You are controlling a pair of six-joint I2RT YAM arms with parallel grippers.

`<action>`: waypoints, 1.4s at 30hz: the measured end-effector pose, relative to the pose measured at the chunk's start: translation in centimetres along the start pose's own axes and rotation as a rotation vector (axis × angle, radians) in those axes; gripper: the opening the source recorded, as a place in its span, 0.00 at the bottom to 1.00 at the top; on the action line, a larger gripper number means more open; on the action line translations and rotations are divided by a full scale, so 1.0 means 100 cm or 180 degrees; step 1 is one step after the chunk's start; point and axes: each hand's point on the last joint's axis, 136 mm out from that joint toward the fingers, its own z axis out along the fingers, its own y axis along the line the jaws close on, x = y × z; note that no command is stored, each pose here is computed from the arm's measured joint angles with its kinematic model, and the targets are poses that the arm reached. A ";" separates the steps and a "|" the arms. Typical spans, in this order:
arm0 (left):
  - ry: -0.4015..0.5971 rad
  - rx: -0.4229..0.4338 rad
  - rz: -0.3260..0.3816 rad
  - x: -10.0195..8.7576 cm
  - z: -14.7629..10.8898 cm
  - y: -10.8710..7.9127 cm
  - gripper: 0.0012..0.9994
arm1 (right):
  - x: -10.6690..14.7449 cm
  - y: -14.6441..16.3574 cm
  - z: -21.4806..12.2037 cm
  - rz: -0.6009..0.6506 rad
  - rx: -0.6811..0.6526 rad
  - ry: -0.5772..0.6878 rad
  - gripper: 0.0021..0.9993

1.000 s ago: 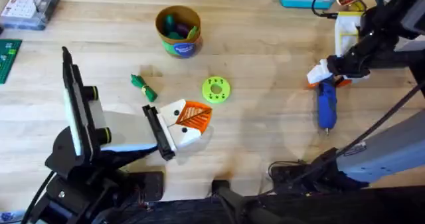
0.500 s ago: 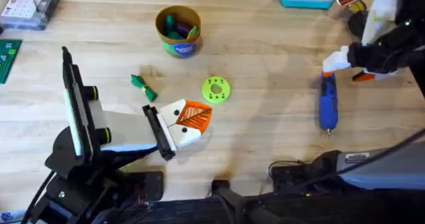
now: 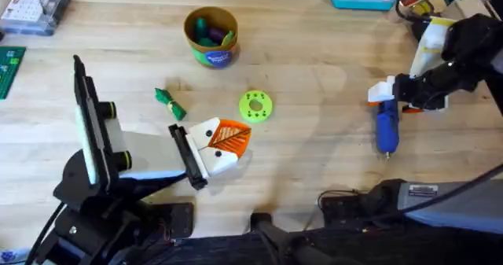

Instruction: Pick up the gripper from the table and insert it into the empty holder that is missing its gripper. Then pick up a screw, insert it into the mounting hole, and use the screwdriver to tighten it. Finally, clean up the table by picking up the vegetable and placing it into the bucket.

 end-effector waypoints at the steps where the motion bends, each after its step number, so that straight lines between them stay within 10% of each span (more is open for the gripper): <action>1: 0.0000 0.0001 0.0000 0.000 0.000 0.000 0.01 | -0.002 0.000 0.001 0.0009 0.0006 -0.0034 0.85; 23: 0.0000 0.0000 0.0000 0.000 0.000 0.000 0.01 | -0.005 0.000 0.017 0.0038 -0.0020 0.0035 0.85; 28: 0.0000 0.0001 0.0000 0.000 0.000 0.000 0.01 | -0.008 0.000 0.017 0.0058 -0.0012 -0.0006 0.61; 34: 0.0000 -0.0001 0.0000 0.000 0.000 0.000 0.01 | -0.007 -0.001 0.018 0.0066 0.0004 0.0009 0.05; 42: -0.0001 0.0001 0.0000 0.000 0.000 0.000 0.01 | -0.007 -0.001 0.018 0.0072 0.0007 0.0009 0.02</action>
